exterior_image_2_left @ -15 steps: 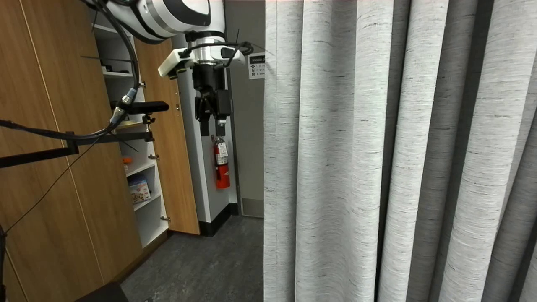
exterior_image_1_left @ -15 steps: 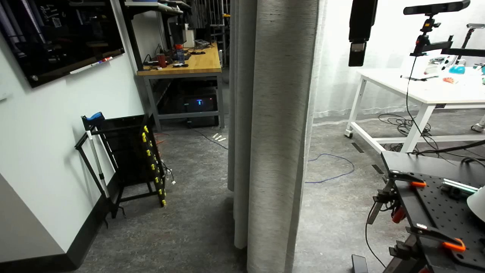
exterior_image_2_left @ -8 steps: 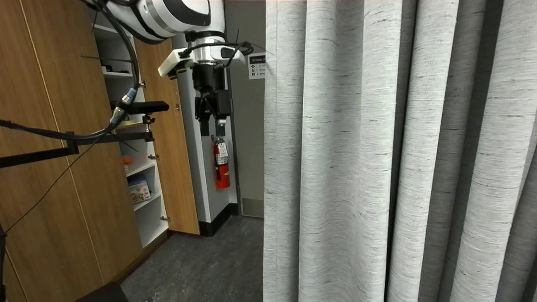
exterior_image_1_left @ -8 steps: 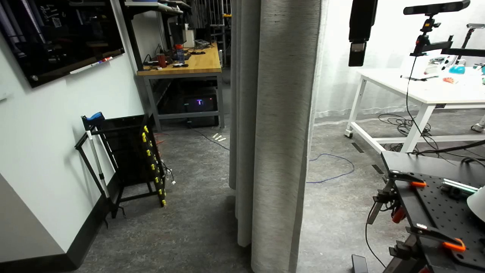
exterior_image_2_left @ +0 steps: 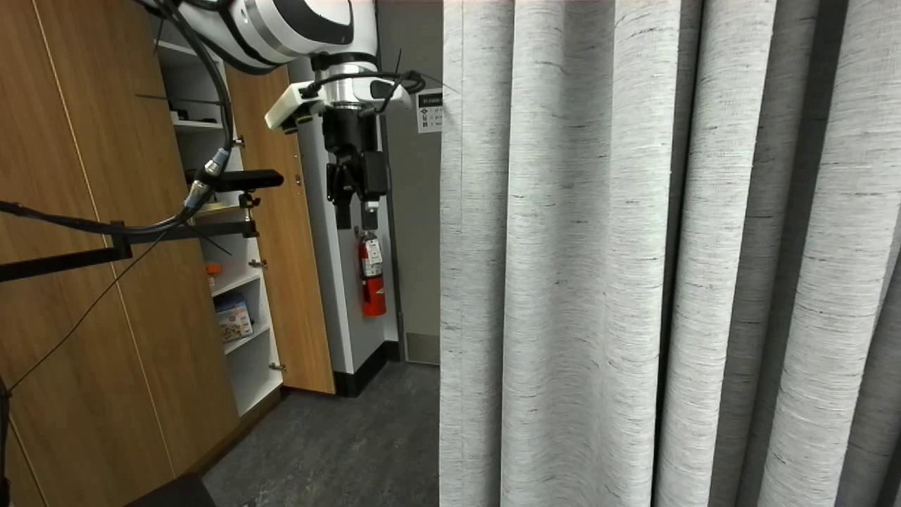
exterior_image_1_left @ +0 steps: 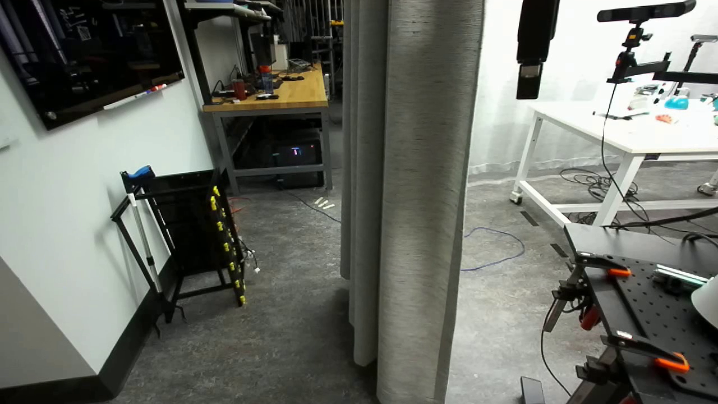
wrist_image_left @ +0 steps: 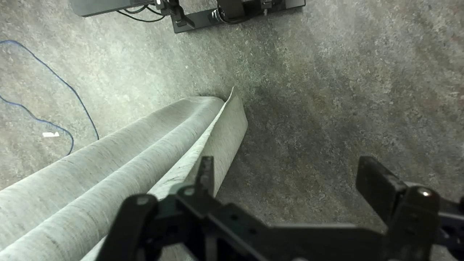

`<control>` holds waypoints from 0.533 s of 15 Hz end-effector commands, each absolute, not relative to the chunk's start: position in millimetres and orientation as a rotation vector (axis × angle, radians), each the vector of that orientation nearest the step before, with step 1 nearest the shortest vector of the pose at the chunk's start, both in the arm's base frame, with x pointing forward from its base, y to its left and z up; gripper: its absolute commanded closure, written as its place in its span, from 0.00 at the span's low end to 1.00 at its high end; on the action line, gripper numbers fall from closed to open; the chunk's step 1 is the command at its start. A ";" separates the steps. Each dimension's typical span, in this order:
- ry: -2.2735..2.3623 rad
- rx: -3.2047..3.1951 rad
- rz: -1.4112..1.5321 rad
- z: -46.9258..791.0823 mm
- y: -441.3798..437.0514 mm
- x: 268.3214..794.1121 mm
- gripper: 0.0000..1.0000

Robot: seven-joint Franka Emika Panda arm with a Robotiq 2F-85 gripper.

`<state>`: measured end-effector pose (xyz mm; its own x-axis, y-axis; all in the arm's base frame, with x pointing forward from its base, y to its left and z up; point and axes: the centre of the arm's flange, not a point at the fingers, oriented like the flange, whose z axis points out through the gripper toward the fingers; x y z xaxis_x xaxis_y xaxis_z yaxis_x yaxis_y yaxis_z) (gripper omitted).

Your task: Pull the curtain to the right

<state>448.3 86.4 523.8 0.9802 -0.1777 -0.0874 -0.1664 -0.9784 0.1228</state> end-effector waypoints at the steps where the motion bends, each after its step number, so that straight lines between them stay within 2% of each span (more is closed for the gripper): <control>1: -0.271 3.022 -0.119 520.9 88.7 445.6 0.00; 8: -0.307 3.043 0.124 517.0 80.7 440.0 0.00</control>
<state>454.2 87.0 518.2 0.9848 -0.1738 0.0013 -0.1732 -0.9806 0.0920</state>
